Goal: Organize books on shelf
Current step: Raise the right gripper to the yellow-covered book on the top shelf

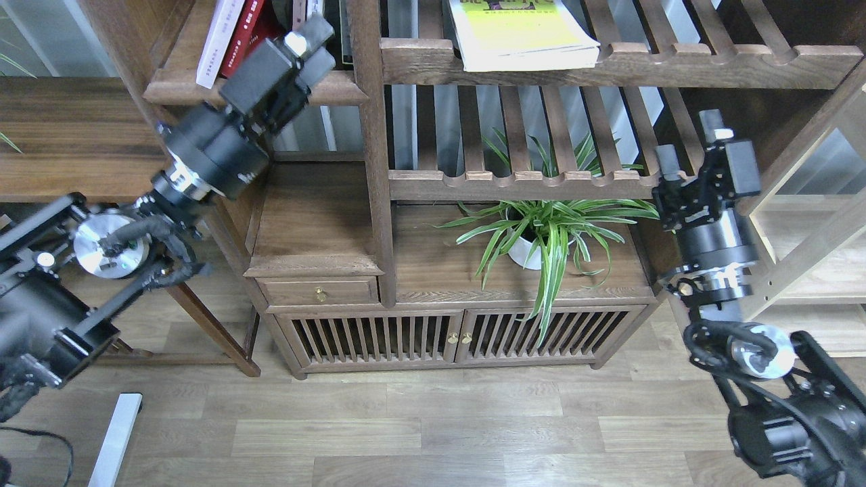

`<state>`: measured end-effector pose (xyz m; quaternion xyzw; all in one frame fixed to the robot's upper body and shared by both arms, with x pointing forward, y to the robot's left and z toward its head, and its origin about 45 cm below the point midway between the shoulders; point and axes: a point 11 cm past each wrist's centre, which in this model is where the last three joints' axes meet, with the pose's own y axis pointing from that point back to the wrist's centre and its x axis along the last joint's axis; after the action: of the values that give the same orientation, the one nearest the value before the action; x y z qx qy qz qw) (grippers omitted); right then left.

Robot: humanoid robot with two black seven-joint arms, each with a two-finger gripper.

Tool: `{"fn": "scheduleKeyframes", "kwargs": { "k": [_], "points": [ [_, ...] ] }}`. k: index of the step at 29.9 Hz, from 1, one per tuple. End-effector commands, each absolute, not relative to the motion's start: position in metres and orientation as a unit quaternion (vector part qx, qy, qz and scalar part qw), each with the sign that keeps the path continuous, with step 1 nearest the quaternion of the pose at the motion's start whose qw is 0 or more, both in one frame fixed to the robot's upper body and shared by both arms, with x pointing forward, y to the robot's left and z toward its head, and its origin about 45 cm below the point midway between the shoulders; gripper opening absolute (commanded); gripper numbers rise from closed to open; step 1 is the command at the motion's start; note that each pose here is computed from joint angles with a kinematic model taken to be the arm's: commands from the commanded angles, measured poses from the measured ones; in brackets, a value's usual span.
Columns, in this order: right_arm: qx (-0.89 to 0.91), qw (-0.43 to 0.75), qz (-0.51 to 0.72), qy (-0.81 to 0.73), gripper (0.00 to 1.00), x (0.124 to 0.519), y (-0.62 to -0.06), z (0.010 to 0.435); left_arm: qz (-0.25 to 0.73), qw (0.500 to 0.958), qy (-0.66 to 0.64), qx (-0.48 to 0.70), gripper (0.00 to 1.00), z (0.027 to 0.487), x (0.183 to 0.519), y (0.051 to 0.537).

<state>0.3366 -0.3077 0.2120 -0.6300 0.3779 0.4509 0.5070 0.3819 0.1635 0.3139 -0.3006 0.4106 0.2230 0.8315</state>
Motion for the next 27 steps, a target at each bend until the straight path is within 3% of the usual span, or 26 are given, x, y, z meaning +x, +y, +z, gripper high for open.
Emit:
{"fn": "scheduleKeyframes", "kwargs": {
  "k": [1,13,22,27],
  "points": [
    [-0.637,0.483,0.479,0.362,0.96,0.332,-0.282,0.201,0.226,0.809,0.447,-0.309,0.94,0.299,0.378,0.165],
    [-0.668,0.510,0.479,0.253,0.94,0.372,-0.204,0.262,0.236,0.776,0.505,-0.296,0.96,0.260,0.366,0.158],
    [-0.641,0.467,0.526,0.306,0.95,0.382,-0.194,0.246,0.243,0.766,0.516,-0.296,0.97,0.248,0.365,0.157],
    [-0.645,0.461,0.523,0.315,0.95,0.394,-0.195,0.259,0.238,0.764,0.519,-0.299,0.97,0.248,0.366,0.150]
  ]
}}
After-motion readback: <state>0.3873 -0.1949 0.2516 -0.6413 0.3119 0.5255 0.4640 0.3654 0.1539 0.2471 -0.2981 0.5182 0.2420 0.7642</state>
